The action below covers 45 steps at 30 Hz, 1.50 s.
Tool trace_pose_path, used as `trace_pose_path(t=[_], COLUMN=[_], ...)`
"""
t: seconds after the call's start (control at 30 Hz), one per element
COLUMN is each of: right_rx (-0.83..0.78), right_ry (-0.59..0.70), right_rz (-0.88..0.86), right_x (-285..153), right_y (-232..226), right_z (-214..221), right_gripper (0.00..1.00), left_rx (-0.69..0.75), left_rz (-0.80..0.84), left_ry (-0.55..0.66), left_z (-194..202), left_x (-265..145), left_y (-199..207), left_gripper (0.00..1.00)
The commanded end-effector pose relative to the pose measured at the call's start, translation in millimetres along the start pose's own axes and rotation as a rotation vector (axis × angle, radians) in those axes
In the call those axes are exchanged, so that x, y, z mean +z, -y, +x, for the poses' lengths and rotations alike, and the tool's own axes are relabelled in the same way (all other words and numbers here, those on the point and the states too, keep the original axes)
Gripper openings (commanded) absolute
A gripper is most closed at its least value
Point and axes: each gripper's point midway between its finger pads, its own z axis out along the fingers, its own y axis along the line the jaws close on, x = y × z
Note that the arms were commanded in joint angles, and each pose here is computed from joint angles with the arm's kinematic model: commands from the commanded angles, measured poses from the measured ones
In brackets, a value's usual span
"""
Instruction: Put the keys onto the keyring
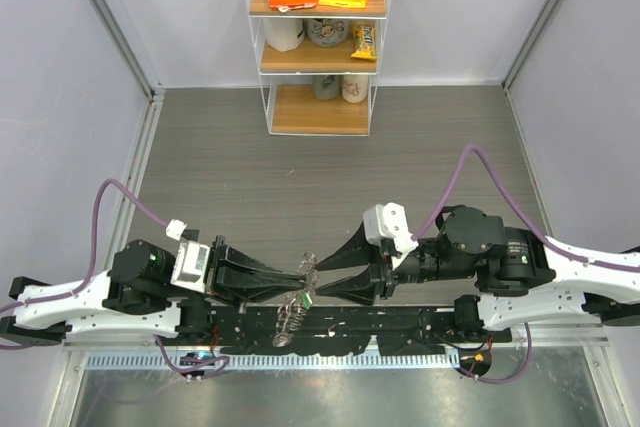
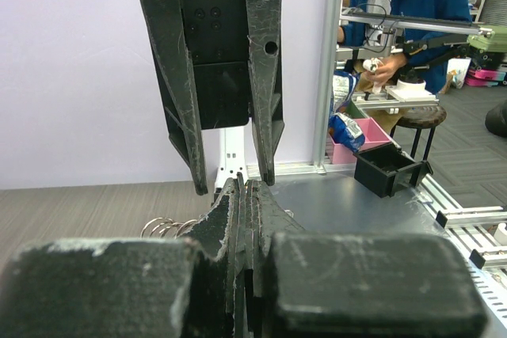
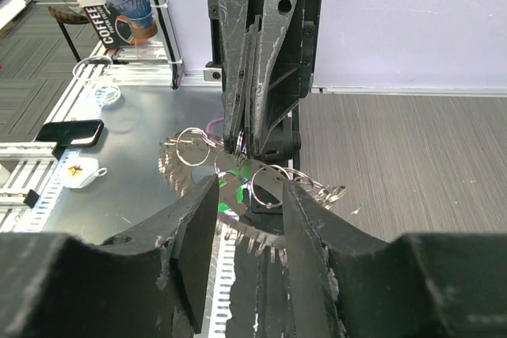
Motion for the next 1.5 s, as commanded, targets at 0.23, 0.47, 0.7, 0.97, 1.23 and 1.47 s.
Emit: trace_pose_path(t=[0.23, 0.47, 0.7, 0.97, 1.23, 1.47], right_rx=[-0.014, -0.014, -0.011, -0.008, -0.009, -0.010], right_ry=[0.078, 0.078, 0.076, 0.056, 0.046, 0.039], right_rz=[-0.022, -0.022, -0.029, -0.041, -0.041, -0.034], right_x=[11, 15, 19, 24, 26, 26], right_y=[-3, -3, -4, -5, -5, -4], right_z=[-27, -28, -28, -21, -19, -17], right_gripper=[0.45, 0.43, 0.34, 0.34, 0.23, 0.06], left_rx=[0.028, 0.030, 0.031, 0.034, 0.034, 0.035], left_rz=[0.020, 0.020, 0.012, 0.010, 0.011, 0.007], left_ry=[0.105, 0.111, 0.116, 0.125, 0.125, 0.134], left_z=[-28, -29, -29, -32, -32, -35], left_x=[2, 0, -2, -3, -3, -3], left_y=[4, 4, 3, 2, 3, 2], left_gripper=[0.00, 0.00, 0.00, 0.00, 0.00, 0.00])
